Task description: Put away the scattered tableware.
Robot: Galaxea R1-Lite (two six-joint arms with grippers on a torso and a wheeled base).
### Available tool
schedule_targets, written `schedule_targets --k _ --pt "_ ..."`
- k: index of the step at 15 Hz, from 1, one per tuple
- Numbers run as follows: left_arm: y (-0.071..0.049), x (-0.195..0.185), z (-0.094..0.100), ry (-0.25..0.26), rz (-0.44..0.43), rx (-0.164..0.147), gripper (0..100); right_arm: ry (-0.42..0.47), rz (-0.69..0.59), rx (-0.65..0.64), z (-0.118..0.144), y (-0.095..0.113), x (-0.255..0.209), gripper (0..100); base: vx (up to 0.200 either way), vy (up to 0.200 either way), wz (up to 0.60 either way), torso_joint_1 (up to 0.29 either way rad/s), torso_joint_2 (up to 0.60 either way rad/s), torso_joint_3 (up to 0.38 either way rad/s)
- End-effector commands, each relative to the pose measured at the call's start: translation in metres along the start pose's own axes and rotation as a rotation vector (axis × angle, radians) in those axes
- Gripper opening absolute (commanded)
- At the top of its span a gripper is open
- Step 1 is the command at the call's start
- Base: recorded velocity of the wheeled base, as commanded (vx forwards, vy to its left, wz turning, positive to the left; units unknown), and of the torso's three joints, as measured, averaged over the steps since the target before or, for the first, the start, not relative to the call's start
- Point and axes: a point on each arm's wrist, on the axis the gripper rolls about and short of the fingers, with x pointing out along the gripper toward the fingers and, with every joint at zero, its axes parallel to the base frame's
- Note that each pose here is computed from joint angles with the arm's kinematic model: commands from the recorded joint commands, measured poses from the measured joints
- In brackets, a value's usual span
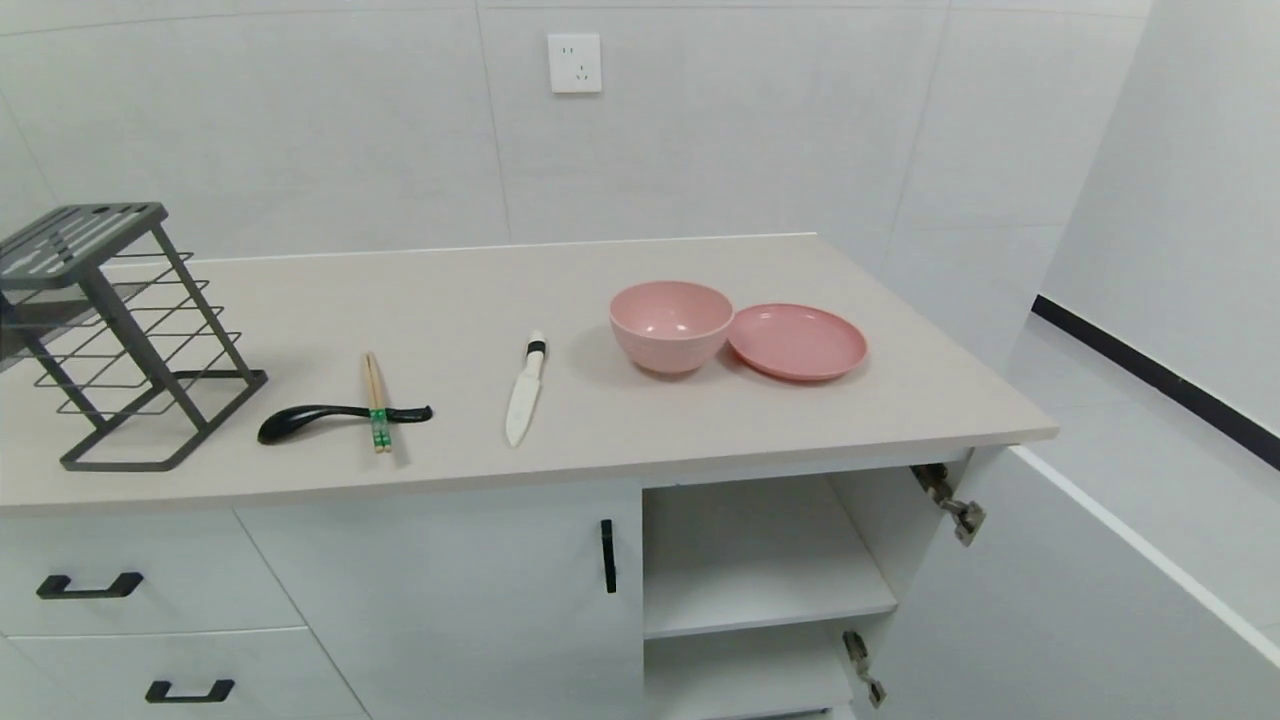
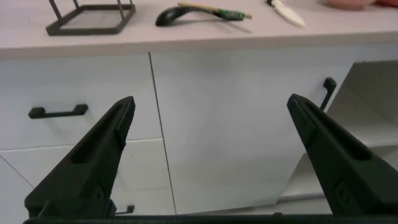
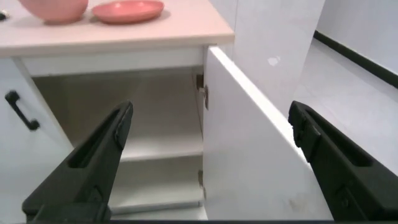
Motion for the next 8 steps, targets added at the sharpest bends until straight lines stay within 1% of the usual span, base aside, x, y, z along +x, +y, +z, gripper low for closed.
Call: schedule_targets --k 1,3,5,6,8 --pt "0.0000 0.0001 0.0001 0.000 0.000 0.000 100 0.001 0.000 0.000 0.0000 0.0000 0.0001 100 0.200 0.000 0.00 0.330 -0.51 -0.232" --pt "0.0000 0.0001 0.0001 0.000 0.000 0.000 100 0.001 0.000 0.000 0.0000 0.0000 0.0001 100 0.200 0.000 0.00 0.298 -0.51 -0.239" --pt "0.0000 0.0001 0.0001 0.000 0.000 -0.001 100 0.001 0.000 -0.002 0.0000 0.0000 0.0001 100 0.000 0.000 0.00 0.268 -0.47 -0.232" --pt "0.0000 0.0001 0.0001 0.000 0.000 -0.001 100 0.001 0.000 0.000 0.0000 0.0000 0.0001 100 0.000 0.000 0.00 0.154 -0.23 -0.119" --pt "0.0000 0.0001 0.0001 0.000 0.000 -0.001 100 0.001 0.000 0.000 0.0000 0.0000 0.0001 100 0.000 0.000 0.00 0.041 -0.11 -0.046"
